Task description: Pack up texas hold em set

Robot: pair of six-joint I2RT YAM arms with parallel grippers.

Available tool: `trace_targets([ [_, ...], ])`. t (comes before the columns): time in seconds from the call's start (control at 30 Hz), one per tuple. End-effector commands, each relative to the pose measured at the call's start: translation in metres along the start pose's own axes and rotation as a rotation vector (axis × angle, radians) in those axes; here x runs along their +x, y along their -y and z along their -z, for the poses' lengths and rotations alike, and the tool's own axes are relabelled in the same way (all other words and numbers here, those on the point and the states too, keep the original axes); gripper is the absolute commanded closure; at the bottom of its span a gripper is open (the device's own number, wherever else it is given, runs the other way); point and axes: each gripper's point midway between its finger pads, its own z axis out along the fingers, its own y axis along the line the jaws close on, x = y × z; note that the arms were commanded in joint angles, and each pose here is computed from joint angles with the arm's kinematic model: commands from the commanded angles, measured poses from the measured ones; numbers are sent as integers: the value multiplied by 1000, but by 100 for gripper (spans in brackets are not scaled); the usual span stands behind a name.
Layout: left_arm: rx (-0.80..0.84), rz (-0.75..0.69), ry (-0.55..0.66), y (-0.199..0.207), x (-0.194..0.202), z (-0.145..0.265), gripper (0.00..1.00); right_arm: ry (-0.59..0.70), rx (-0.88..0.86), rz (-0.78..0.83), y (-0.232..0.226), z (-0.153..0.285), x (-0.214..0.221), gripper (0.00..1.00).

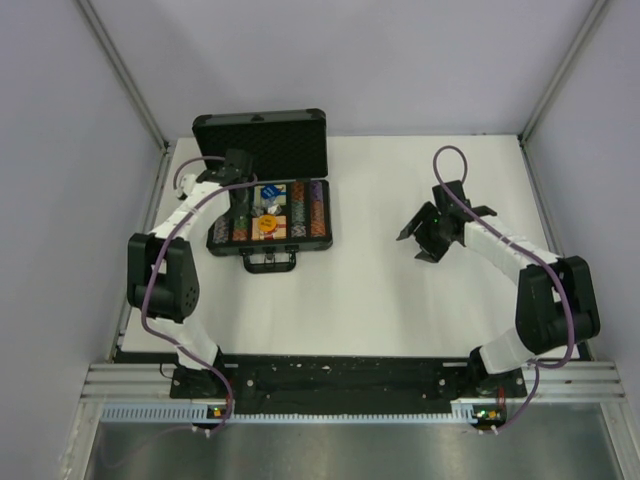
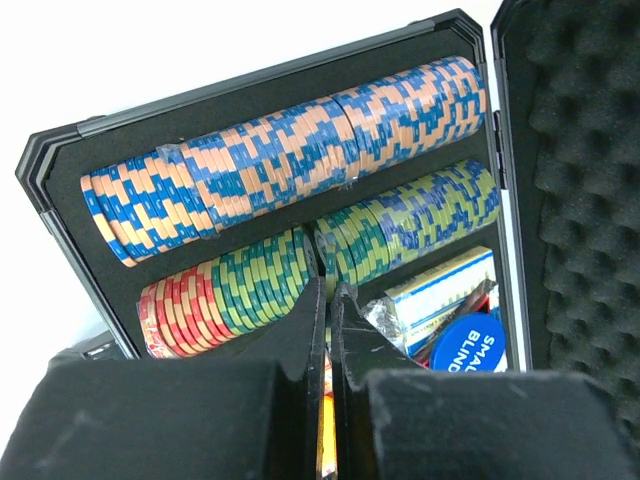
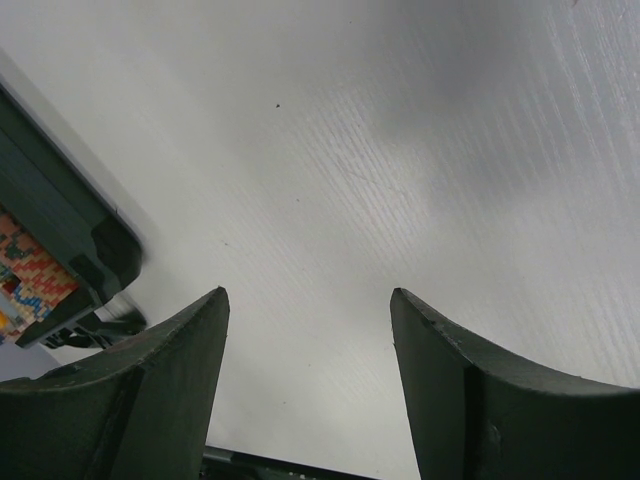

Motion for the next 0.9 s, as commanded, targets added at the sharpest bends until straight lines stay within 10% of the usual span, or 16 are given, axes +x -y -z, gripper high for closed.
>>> trace_targets([
  [0.0,-13,29,10,-2,-2,-6,100,18,-9,8,-4,0,-10,35],
  [0.3,-22,24,-13,0,6,-13,100,10,-5,7,-5,-3,-10,35],
  [0.87,10,3,23,19,-9,-5,66,15,-5,6,-4,-3,-13,35],
])
